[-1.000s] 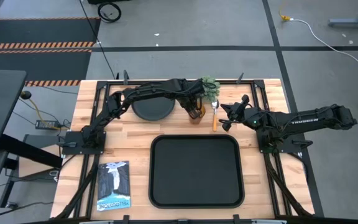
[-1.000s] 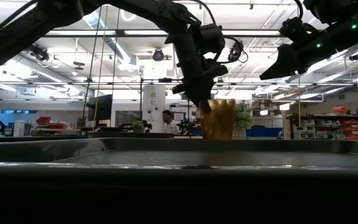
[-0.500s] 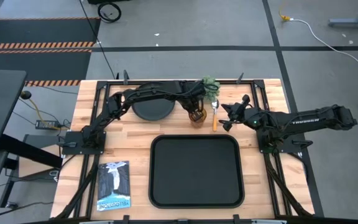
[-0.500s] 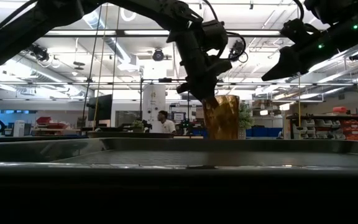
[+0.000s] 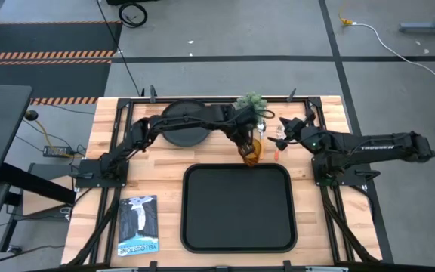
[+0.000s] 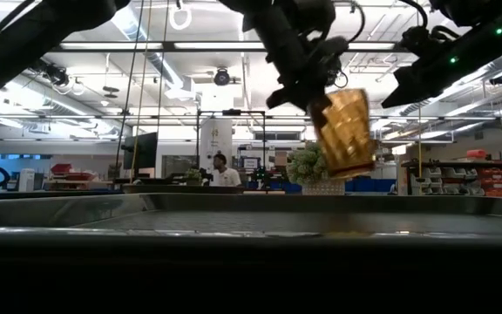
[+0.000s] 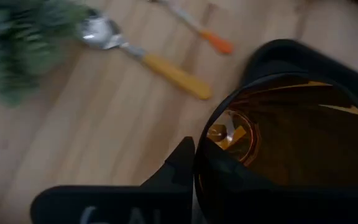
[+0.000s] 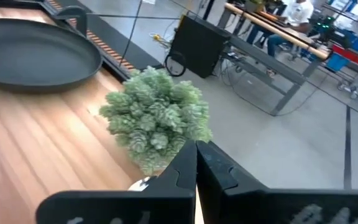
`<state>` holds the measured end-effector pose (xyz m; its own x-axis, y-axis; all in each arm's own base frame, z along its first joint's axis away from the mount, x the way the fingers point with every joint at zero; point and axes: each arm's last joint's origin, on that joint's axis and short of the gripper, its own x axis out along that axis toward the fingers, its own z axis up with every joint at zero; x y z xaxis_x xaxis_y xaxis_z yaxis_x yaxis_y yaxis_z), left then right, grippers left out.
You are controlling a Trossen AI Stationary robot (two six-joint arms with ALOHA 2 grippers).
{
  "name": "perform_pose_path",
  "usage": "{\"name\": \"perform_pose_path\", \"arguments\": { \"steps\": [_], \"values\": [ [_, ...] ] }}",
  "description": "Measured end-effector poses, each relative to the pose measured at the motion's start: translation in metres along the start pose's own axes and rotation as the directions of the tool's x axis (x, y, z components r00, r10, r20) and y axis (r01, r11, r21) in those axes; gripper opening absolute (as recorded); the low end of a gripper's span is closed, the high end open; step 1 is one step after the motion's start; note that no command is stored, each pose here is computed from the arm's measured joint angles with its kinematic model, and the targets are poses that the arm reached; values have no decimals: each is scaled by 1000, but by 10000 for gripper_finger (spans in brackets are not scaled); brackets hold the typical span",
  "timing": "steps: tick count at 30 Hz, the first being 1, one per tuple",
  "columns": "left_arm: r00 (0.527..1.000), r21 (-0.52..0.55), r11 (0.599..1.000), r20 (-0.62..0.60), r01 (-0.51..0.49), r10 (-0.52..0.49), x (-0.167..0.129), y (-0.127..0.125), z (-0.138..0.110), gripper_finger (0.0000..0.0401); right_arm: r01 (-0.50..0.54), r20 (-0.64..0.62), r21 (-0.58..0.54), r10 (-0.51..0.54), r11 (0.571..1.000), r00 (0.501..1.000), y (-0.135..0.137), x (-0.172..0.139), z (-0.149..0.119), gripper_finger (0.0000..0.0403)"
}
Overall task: Pick and place plate/cup/fork/spoon on tray
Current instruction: Put the brown cup on the black tray
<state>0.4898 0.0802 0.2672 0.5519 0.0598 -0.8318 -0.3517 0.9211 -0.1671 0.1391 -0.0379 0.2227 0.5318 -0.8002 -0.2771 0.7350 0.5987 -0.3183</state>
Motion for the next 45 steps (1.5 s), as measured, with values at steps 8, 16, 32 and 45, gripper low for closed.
{"name": "perform_pose_path", "arguments": {
  "steps": [8, 16, 32, 45],
  "values": [
    [992, 36, 995, 83, 91, -94, 0, -46, -3, 15, 42, -6, 19, -42, 999, 999, -9, 0, 0, 5],
    [987, 47, 989, 72, 137, -140, 15, -67, -11, 15, 46, -5, 25, -46, 999, 999, -11, 1, 0, 5],
    [999, 135, 989, -6, 53, -53, 39, -66, -25, 18, -8, -8, 39, 8, 999, 1000, -9, 2, 0, 5],
    [999, 152, 987, -7, 49, -49, 39, -66, -25, 32, -26, -6, 48, 26, 999, 1000, -8, 2, 0, 5]
  ]
}}
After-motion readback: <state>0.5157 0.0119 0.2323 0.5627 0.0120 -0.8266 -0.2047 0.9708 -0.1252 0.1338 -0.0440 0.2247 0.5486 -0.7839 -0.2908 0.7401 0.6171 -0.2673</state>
